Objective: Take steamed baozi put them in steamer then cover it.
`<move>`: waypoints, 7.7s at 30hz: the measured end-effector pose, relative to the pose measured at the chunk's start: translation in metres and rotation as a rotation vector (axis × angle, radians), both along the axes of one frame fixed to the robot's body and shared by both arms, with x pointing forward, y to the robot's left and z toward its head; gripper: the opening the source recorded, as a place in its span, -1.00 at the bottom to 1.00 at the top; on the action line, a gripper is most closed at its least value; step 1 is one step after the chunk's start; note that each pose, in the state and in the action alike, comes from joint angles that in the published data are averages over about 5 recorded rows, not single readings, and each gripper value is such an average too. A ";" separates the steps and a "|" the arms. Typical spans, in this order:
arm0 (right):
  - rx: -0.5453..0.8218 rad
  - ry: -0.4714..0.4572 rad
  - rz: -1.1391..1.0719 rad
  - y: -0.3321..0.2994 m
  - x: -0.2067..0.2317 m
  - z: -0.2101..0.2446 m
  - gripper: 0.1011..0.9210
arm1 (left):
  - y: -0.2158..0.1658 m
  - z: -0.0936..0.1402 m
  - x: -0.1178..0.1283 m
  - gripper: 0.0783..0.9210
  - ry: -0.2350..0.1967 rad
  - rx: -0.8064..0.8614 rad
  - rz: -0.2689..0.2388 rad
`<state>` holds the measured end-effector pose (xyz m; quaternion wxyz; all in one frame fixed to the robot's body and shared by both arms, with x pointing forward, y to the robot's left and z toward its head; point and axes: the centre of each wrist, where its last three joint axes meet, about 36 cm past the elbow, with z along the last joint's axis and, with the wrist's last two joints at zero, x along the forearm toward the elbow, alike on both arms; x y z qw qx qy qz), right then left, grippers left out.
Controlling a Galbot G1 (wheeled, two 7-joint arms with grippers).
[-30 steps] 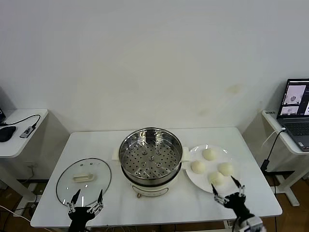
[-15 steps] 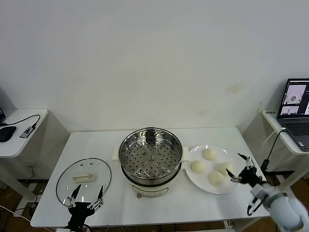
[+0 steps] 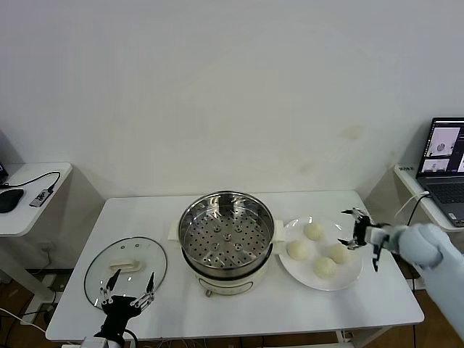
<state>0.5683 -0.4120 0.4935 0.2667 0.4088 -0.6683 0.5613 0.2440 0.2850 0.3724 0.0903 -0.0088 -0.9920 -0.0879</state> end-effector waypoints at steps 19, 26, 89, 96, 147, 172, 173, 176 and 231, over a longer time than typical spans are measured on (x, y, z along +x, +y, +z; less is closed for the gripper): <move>-0.141 0.206 0.045 0.048 0.088 -0.017 0.76 | 0.014 0.003 0.001 0.77 -0.007 0.018 0.021; -0.179 0.237 0.033 0.062 0.106 -0.029 0.76 | 0.015 0.001 0.003 0.77 -0.008 0.015 0.025; -0.075 0.039 0.279 0.153 0.113 0.167 -0.13 | 0.022 0.001 0.003 0.77 0.007 -0.022 0.010; -0.073 0.039 0.461 0.206 0.108 0.178 -0.13 | 0.021 0.000 0.003 0.77 0.008 -0.046 0.017; -0.462 -0.055 1.235 0.366 0.132 0.099 0.68 | 0.021 0.001 0.008 0.77 -0.013 -0.044 0.032; -0.242 0.103 0.375 0.206 0.054 0.182 0.76 | 0.028 0.008 0.018 0.77 -0.036 -0.012 0.011; -0.232 0.114 0.345 0.196 0.051 0.180 0.76 | 0.028 0.007 0.018 0.77 -0.036 -0.013 0.010; -0.209 0.149 0.273 0.171 0.043 0.171 0.76 | 0.028 0.006 0.018 0.77 -0.033 -0.013 0.009; -0.245 0.362 0.184 0.152 0.073 -0.028 0.67 | 0.046 0.012 0.021 0.77 -0.034 0.018 0.033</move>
